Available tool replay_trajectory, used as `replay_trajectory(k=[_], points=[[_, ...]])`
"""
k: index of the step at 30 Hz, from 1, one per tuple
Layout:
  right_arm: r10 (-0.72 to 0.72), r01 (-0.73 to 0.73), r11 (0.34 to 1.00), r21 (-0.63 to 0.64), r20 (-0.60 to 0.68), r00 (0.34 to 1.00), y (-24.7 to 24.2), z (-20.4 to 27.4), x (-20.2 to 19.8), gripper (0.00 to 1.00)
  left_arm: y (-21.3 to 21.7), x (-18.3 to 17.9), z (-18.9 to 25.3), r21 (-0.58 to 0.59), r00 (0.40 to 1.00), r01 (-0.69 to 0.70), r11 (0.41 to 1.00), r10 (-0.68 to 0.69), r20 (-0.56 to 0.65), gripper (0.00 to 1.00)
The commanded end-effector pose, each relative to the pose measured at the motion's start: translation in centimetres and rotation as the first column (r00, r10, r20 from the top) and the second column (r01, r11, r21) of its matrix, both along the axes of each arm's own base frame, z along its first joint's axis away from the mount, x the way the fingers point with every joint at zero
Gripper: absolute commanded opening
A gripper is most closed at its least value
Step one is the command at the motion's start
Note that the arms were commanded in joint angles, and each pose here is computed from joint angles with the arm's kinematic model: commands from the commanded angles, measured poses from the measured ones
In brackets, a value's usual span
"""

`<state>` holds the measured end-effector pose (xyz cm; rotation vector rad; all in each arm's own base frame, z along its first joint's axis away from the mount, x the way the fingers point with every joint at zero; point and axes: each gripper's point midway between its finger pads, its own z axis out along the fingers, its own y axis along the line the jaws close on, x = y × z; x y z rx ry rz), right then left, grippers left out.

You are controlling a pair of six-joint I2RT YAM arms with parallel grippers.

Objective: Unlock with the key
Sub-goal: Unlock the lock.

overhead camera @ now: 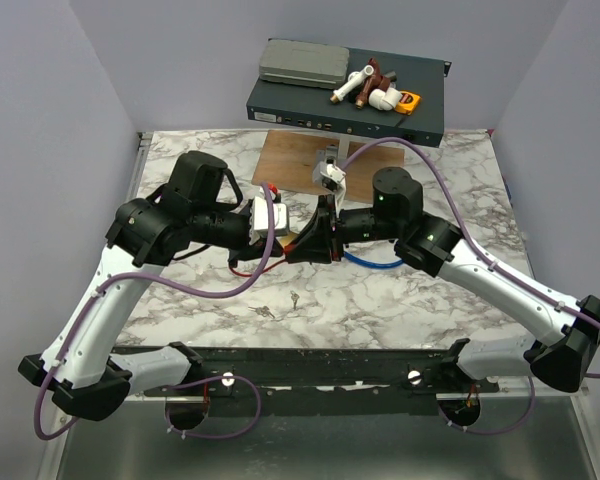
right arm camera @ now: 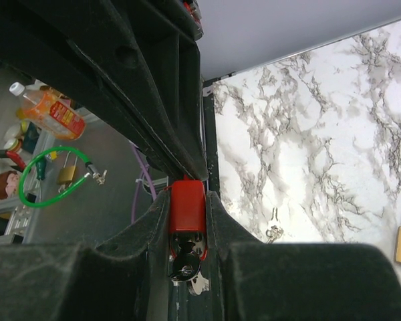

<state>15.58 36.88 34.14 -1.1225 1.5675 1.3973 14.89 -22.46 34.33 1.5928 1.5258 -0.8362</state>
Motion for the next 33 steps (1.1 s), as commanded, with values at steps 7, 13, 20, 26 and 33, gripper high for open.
replay_trajectory(k=[7, 13, 20, 26, 33], points=[[-0.105, 0.082, 0.957, 0.278, 0.071, 0.992, 0.4, 5.0, 1.5, 0.01, -0.1, -0.6, -1.2, 0.016, 0.998, -0.019, 1.000, 0.020, -0.065, 0.00], [-0.206, 0.156, 0.907, 0.390, 0.089, 0.975, -0.4, 7.0, 2.5, 0.01, 0.2, -2.0, -3.3, 0.042, 0.989, -0.002, 0.999, 0.008, -0.147, 0.00], [-0.294, 0.230, 0.888, 0.398, 0.107, 0.950, -1.6, 7.4, 3.3, 0.01, 1.6, -1.7, -4.0, 0.088, 0.992, -0.054, 0.995, 0.063, -0.106, 0.00], [-0.319, 0.263, 0.893, 0.365, 0.102, 0.942, -2.5, 6.5, 3.1, 0.01, 3.5, -1.2, -3.7, 0.102, 0.982, -0.123, 0.987, 0.136, -0.134, 0.00], [-0.326, 0.281, 0.909, 0.308, 0.104, 0.940, -3.3, 5.3, 2.7, 0.01, 5.5, 0.8, -2.5, 0.111, 0.975, -0.214, 0.970, 0.220, -0.036, 0.00]])
